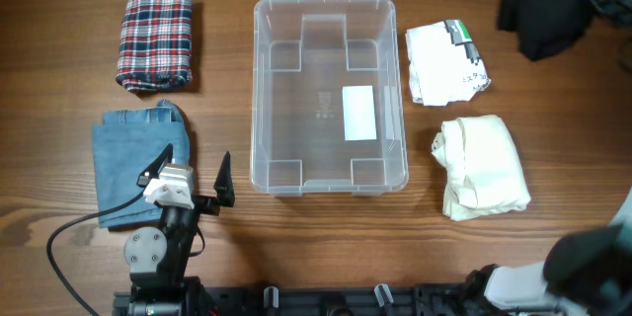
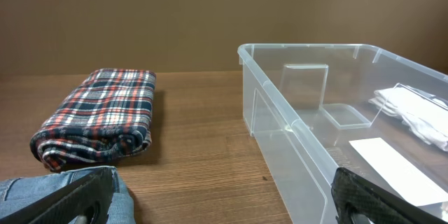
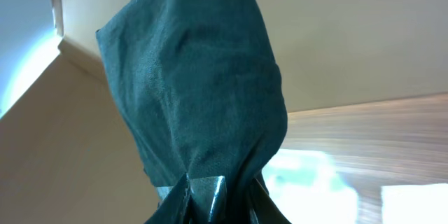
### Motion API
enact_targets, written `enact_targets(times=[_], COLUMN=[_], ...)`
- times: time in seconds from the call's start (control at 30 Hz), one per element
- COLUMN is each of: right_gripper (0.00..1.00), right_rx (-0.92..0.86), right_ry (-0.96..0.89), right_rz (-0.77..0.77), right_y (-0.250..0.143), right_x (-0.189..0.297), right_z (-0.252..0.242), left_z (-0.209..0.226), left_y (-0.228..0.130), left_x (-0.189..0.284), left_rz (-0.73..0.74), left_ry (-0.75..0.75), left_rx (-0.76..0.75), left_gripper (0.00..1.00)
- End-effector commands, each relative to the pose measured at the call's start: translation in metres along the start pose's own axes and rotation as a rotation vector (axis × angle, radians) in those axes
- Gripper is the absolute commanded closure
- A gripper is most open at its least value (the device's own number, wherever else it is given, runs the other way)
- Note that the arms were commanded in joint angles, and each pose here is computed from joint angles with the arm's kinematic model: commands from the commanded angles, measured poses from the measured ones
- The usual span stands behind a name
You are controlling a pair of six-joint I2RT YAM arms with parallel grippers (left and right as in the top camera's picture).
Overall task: Pack container
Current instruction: 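Carry the black garment over the container and lower it inside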
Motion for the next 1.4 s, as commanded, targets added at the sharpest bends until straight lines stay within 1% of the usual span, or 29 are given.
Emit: enact_targets(times=[0.0,0.1,0.2,0.4,0.53,0.6,0.7,0.8,0.93,1.13,1.27,1.3,1.37], right_gripper=[0.87,0.87,0.87,0.87,0.86,0.86,0.86,0.86,0.86,0.85,0.79,0.75,0.73], right_rx=[-0.077,-0.120,-0.164,-0.228,-0.293,-0.297,-0.283,-0.321,-0.328,-0.325,-0.330,-0.333,-0.335], right_ry=[-0.092,-0.110,-0.202,-0.301,-0.395,-0.441,-0.461,-0.487,-0.498,-0.502,-0.510,-0.516,-0.522], right_rz=[-0.002,0.077,0.169,0.291,0.321,0.332,0.359,0.412,0.465,0.507,0.523,0.527,0.531], right_y=[-0.010,-0.040,-0.083,-0.148,-0.182,-0.196,-0.214,-0.241,-0.268,-0.299,-0.311,-0.314,-0.316], right_x=[-0.037,-0.078,-0.121,-0.180,-0.206,-0.217,-0.232,-0.246,-0.262,-0.282,-0.288,-0.289,-0.290], right_z=[0.036,0.055,0.057,0.061,0.054,0.047,0.040,0.028,0.015,0.001,-0.006,-0.009,-0.011], left_z=[0.003,0.003,0.003,0.003,0.003,0.003,0.003,0.003,0.003,0.003,0.003,0.003,0.003], left_y=[-0.003,-0.003,-0.003,-0.003,-0.003,-0.003,-0.003,-0.003,-0.003,-0.003,-0.003,-0.003,-0.003], left_x=[0.000,0.000,0.000,0.000,0.000,0.000,0.000,0.000,0.000,0.000,0.000,0.000,0.000], left_rz=[0.006,0.006,0.006,0.006,0.006,0.006,0.006,0.006,0.006,0.006,0.006,0.006,0.006], left_ry=[0.013,0.013,0.013,0.013,0.013,0.013,0.013,0.013,0.013,0.013,0.013,0.013,0.013], left_rx=[-0.010,-0.010,-0.010,-0.011,-0.010,-0.010,-0.010,-0.010,-0.011,-0.011,-0.010,-0.011,-0.010], left_gripper=[0.00,0.00,0.00,0.00,0.00,0.00,0.00,0.00,0.00,0.00,0.00,0.00,0.00])
Point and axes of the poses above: each gripper's point midway between its finger pads, its own x axis back along the fingers, its own z axis along the line the jaws close on, y = z × x, the point moved 1 cm from there along x, back along the fingers, and after that the axes turned 6 degrees about x, right-handed, at the moved point
